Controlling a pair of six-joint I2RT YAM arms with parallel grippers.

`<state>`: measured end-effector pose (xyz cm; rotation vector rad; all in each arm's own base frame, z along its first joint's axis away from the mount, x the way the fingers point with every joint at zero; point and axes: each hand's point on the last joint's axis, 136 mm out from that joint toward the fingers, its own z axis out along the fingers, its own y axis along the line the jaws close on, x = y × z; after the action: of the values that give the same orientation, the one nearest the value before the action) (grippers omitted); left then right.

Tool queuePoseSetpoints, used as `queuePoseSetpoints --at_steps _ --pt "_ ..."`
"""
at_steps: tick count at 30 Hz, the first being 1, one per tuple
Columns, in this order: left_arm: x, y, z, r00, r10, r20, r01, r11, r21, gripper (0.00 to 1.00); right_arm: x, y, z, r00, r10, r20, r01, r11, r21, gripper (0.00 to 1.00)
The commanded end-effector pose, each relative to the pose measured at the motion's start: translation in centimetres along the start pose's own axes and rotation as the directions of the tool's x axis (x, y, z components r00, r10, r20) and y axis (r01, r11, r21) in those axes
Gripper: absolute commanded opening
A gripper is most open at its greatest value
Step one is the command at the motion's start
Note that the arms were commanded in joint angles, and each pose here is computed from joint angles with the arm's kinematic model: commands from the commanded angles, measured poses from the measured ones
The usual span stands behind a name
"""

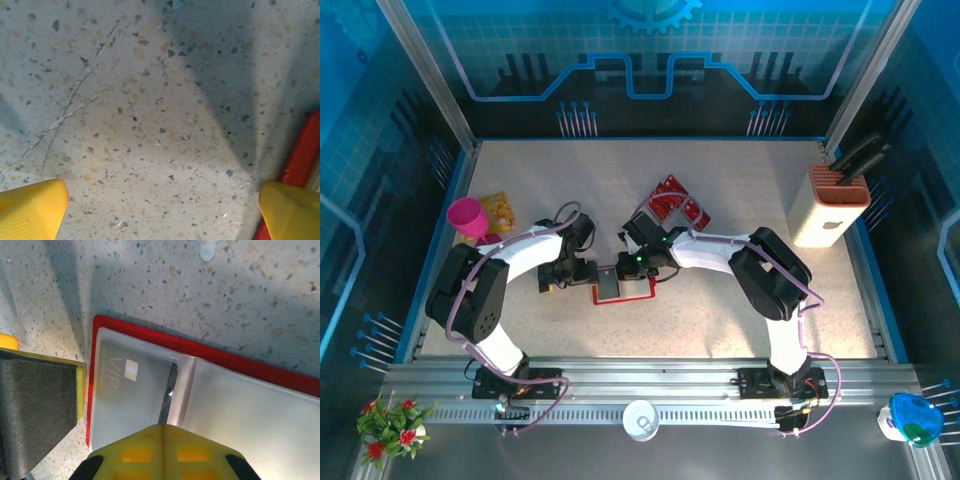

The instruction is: Put the credit cards into the card holder

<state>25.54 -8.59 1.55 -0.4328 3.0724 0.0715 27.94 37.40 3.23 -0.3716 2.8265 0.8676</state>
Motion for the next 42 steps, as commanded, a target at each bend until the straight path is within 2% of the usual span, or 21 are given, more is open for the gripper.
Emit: queuePoseSetpoints --at_steps 1,5,8,12,15,18,21,24,29,34,38,40,42 --pt "0.3 0.0 0.6 1.0 -0.019 -0.018 0.019 1.0 0.012 0.99 0.5 1.0 0.6 1.0 0.01 -0.027 -0.01 1.0 -0.021 0.07" --pt "0.0 -0.3 0.5 1.0 -0.015 -0.013 0.015 1.0 0.023 0.99 0.2 1.4 -0.3 1.0 0.018 0.003 -0.018 1.0 -0.023 0.07" --pt "-0.2 -0.5 0.3 1.0 -0.013 -0.006 0.014 0.999 0.03 0.99 -0.7 1.2 -2.0 0.995 0.065 0.075 -0.065 0.998 -0.007 0.08" --pt "-0.4 -0.7 0.0 1.0 -0.02 0.009 0.019 0.999 0.05 0.99 -1.9 1.1 -5.2 0.976 0.143 0.163 -0.142 0.99 -0.017 0.1" --pt "-0.5 -0.9 -0.2 1.0 -0.021 0.012 0.021 0.998 0.056 0.99 -0.7 0.7 -8.5 0.975 0.133 0.178 -0.145 0.988 0.056 0.12" --pt "-0.9 -1.1 -0.7 0.999 -0.023 0.029 0.021 0.998 0.065 0.99 1.1 -0.1 -11.9 0.967 0.123 0.224 -0.15 0.983 0.107 0.19" --pt "-1.7 -2.0 -1.4 0.998 -0.02 0.051 0.014 0.994 0.108 0.99 2.1 -2.1 -14.4 0.955 0.118 0.272 -0.169 0.971 0.17 0.34" --pt "-2.5 -2.8 -2.1 0.997 -0.018 0.071 0.008 0.99 0.14 0.99 3.0 -3.8 -15.3 0.957 0.091 0.276 -0.16 0.958 0.238 0.46" --pt "-3.9 -4.4 -3.7 0.994 -0.014 0.105 -0.008 0.98 0.199 0.99 3.8 -5.0 -13.9 0.974 0.052 0.22 -0.115 0.952 0.285 0.56" --pt "-5.3 -5.6 -5.1 0.99 -0.009 0.143 -0.027 0.969 0.245 0.99 2.8 -5.0 -10.2 0.982 0.034 0.184 -0.083 0.96 0.267 0.57" --pt "-5.5 -6.1 -5.3 0.99 -0.001 0.138 -0.035 0.965 0.259 0.99 1.7 -5.7 -7.1 0.99 0.007 0.141 -0.05 0.952 0.302 0.57" --pt "-5.5 -6.3 -5.3 0.991 0.001 0.133 -0.037 0.963 0.267 0.99 1.2 -5.9 -5.8 0.993 -0.002 0.12 -0.036 0.948 0.317 0.52" --pt "-5.4 -6.4 -5.3 0.991 0.003 0.131 -0.039 0.961 0.272 0.99 1.0 -6.2 -5.1 0.994 -0.005 0.105 -0.03 0.944 0.328 0.39"
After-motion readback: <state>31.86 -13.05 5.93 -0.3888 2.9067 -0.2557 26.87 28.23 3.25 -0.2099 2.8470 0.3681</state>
